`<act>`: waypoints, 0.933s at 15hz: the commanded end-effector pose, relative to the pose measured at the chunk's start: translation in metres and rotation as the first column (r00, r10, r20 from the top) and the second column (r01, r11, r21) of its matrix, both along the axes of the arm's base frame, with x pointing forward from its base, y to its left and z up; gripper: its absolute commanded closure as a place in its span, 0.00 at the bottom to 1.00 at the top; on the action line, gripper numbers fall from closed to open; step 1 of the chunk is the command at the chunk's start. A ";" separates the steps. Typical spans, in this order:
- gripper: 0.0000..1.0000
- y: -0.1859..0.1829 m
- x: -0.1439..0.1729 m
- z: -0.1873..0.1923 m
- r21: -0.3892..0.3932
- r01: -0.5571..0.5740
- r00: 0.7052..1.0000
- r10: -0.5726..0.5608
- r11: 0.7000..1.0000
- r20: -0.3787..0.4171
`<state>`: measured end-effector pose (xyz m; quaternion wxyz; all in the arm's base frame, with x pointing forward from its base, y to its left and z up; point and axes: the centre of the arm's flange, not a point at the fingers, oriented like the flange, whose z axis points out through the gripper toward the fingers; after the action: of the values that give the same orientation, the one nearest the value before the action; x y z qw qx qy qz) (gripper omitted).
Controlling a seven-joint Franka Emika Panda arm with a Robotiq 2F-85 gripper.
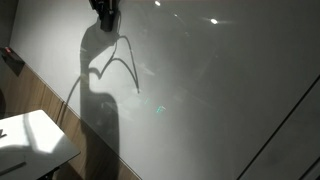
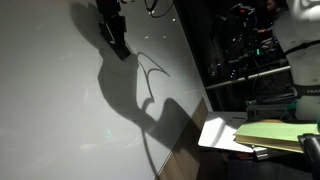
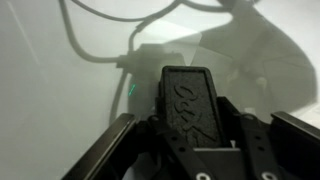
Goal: Use the eraser to wipe off the markings on the whiteboard
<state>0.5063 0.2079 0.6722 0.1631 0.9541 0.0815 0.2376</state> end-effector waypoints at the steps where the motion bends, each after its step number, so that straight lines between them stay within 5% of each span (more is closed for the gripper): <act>1: 0.71 0.031 0.040 0.038 -0.008 -0.050 0.992 0.050 0.999 0.117; 9: 0.71 0.048 0.030 0.042 -0.035 -0.077 0.989 0.081 0.996 0.124; 14: 0.71 0.068 0.026 0.013 -0.059 -0.121 0.985 0.127 0.991 0.114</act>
<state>0.5003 0.2556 0.6949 0.1869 0.9416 0.1124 0.2564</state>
